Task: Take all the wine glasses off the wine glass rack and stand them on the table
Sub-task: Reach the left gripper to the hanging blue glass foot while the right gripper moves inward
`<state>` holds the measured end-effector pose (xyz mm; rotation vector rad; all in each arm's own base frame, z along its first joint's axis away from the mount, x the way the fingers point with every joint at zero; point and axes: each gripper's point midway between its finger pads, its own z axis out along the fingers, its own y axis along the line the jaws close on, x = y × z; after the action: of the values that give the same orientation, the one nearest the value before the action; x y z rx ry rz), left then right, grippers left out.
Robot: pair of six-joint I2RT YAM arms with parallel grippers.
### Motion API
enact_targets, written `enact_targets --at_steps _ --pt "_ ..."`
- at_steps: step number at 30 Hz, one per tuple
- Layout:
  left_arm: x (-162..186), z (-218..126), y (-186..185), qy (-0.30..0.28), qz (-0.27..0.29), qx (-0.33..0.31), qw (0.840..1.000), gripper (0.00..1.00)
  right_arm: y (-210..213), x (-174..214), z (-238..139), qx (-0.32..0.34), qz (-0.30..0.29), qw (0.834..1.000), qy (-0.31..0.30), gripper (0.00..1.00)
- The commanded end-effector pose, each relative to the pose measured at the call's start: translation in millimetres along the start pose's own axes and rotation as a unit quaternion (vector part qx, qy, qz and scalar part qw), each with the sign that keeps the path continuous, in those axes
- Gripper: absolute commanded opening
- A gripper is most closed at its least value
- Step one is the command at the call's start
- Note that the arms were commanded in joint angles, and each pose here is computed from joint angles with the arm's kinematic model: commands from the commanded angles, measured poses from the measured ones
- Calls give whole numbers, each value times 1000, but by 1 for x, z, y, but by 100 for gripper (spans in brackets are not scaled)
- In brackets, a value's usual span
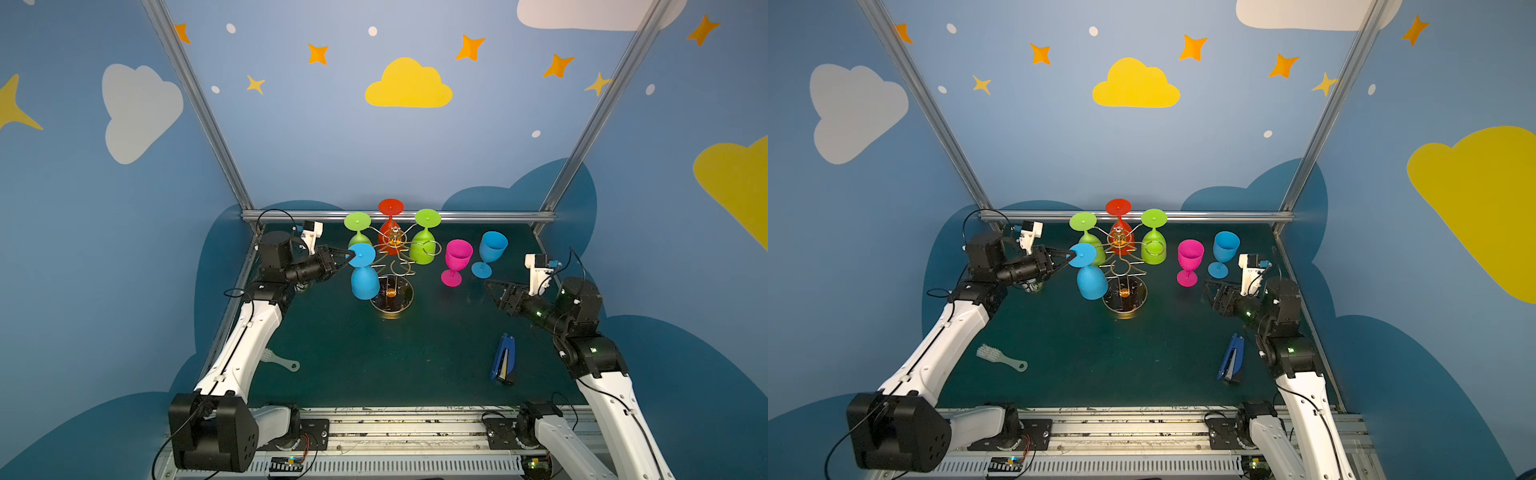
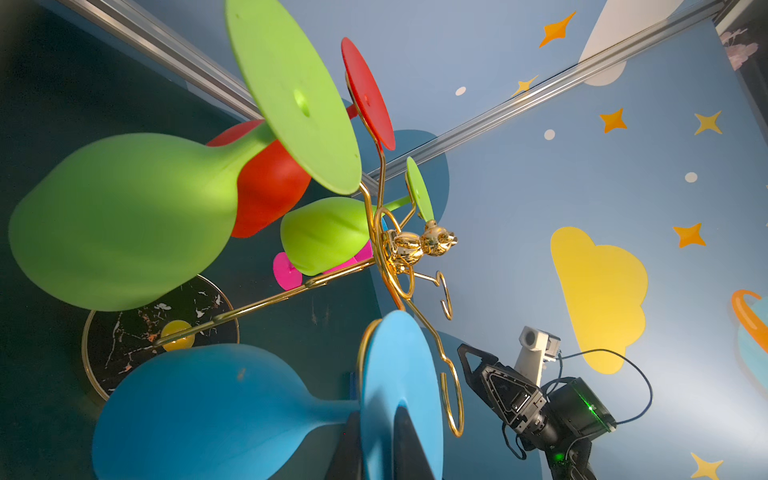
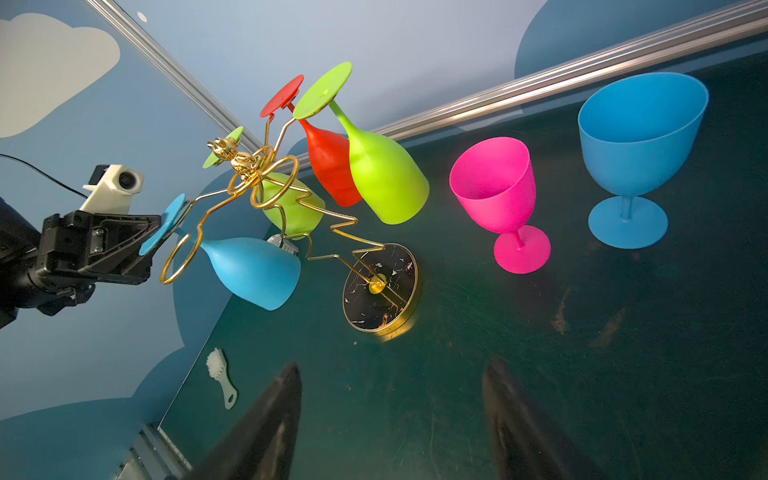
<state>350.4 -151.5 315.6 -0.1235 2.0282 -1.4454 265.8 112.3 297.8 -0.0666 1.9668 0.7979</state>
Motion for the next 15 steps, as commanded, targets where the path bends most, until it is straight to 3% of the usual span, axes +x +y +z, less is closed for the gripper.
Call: enact_targets --at_steps 1,15 --pt "-5 -5 -21 -12 25 20 999 13 8 -10 -7 -4 -5 1000 -16 69" --pt "-9 -10 -42 -15 11 56 998 7 6 -8 -7 -2 -1 1000 -19 69"
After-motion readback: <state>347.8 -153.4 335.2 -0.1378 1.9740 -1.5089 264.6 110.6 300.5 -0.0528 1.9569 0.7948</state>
